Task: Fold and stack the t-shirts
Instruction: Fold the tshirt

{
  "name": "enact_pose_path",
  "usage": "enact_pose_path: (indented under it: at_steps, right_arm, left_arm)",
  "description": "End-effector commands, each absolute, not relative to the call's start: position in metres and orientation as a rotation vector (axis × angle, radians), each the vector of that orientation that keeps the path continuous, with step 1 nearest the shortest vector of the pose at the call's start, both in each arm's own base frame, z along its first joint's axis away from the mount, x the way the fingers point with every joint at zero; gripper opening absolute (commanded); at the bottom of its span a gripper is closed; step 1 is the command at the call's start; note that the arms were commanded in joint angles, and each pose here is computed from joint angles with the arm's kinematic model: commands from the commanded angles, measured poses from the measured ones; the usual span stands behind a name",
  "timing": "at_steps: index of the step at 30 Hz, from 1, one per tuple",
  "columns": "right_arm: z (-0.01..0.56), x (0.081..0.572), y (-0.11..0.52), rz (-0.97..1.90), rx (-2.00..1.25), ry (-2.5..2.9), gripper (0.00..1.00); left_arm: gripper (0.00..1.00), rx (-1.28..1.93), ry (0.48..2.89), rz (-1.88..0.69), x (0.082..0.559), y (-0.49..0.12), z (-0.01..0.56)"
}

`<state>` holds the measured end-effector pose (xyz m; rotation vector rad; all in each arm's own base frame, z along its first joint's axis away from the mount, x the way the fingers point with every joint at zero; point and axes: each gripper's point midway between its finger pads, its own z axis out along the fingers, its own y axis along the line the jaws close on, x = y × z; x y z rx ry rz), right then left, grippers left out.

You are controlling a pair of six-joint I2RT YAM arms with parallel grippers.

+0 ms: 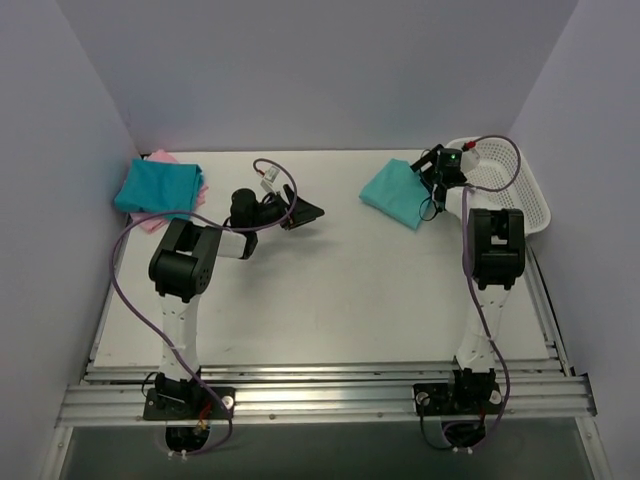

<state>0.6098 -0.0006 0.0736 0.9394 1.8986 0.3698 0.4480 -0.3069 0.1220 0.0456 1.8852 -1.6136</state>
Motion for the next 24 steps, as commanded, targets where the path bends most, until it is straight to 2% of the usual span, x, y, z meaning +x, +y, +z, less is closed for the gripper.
enact_pose_path:
  at_steps: [1,7,14,24]
  right_arm:
    - [0.096,0.613,-0.02,0.337,0.954,1.852,0.78]
    - [0.093,0.59,-0.046,0.18,1.031,1.85,0.8]
    - [0.022,0.579,-0.041,0.182,1.097,1.984,0.78]
    - [0.0,0.605,-0.007,0.184,1.034,2.051,0.78]
  left_arm:
    - [0.94,0.124,1.805,-1.594,0.446,-0.308,0.152]
    - [0.94,0.122,1.812,-1.601,0.442,-0.307,0.149]
    - [0.94,0.129,1.793,-1.607,0.437,-0.306,0.155]
    - [0.94,0.126,1.776,-1.615,0.436,-0.297,0.155]
